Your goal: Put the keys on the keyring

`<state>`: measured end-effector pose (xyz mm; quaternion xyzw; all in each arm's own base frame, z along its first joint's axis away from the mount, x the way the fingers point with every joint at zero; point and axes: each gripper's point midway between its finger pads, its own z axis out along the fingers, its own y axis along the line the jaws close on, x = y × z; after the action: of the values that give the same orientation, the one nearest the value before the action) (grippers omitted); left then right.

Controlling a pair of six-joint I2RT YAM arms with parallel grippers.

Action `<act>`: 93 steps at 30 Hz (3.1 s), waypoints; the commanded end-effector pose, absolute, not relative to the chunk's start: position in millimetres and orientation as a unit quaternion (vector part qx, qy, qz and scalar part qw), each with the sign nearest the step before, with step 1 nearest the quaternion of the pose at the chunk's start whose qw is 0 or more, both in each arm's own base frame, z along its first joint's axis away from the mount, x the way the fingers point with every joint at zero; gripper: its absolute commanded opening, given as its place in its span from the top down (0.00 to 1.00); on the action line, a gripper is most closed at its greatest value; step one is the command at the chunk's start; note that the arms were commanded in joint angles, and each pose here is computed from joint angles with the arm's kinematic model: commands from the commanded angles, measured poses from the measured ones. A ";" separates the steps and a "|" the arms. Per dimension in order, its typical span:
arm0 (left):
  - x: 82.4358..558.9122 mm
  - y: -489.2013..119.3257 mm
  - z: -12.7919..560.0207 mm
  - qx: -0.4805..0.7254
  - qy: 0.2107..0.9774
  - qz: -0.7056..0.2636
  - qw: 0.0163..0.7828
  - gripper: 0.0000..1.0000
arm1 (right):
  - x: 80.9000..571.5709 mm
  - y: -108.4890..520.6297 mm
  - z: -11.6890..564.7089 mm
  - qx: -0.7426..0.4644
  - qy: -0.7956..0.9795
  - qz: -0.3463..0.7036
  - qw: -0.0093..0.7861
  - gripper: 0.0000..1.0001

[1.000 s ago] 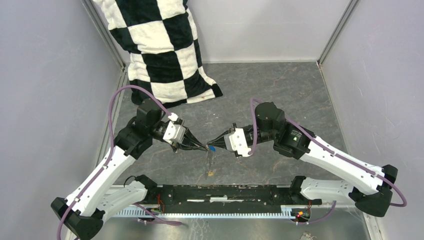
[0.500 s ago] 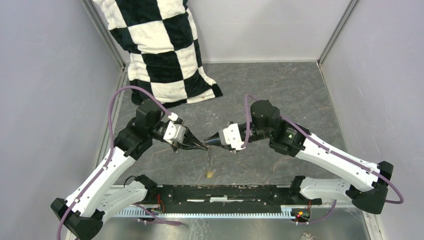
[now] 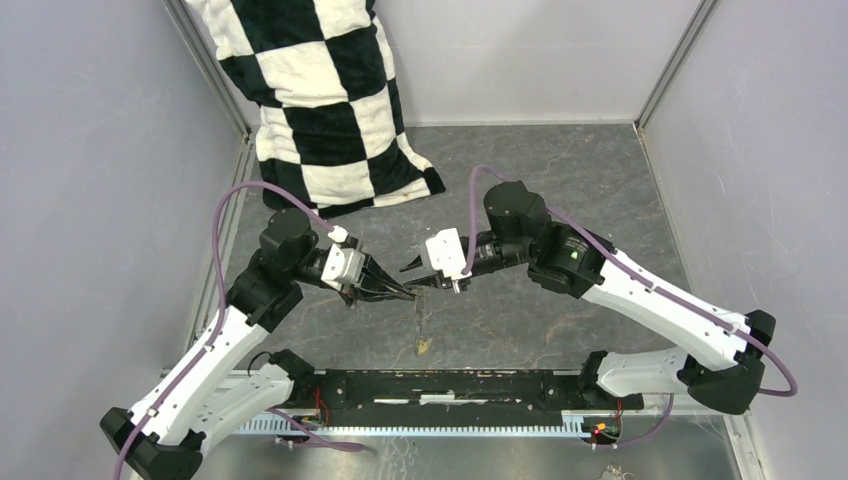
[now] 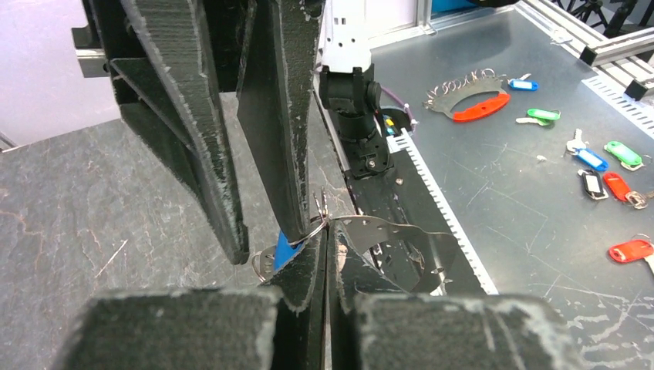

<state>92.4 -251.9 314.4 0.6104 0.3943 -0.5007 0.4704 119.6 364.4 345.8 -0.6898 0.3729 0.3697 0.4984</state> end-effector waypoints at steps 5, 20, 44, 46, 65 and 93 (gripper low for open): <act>92.0 -251.6 330.2 0.595 0.374 -0.493 0.512 0.98 | 132.3 367.5 359.8 -0.694 0.401 0.346 0.487 0.66; 89.4 -248.6 332.5 0.617 0.335 -0.465 0.540 0.98 | 134.7 369.6 363.9 -0.668 0.446 0.390 0.451 0.56; 84.0 -246.3 332.9 0.632 0.314 -0.456 0.542 0.98 | 148.3 364.2 377.2 -0.632 0.462 0.446 0.435 0.50; 84.2 -246.1 332.7 0.632 0.314 -0.455 0.543 0.98 | 147.1 365.2 375.6 -0.632 0.462 0.450 0.429 0.49; 95.8 -247.0 332.3 0.599 0.342 -0.448 0.569 0.98 | 180.8 351.8 425.8 -0.569 0.474 0.439 0.509 0.26; 134.8 -248.7 358.9 0.516 0.400 -0.418 0.631 0.98 | 132.4 342.5 369.4 -0.649 0.436 0.394 0.483 0.50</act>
<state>135.0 -250.1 331.8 0.5318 0.4223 -0.4215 0.6010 124.3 346.8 348.7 -0.6527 0.4453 0.4260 0.4407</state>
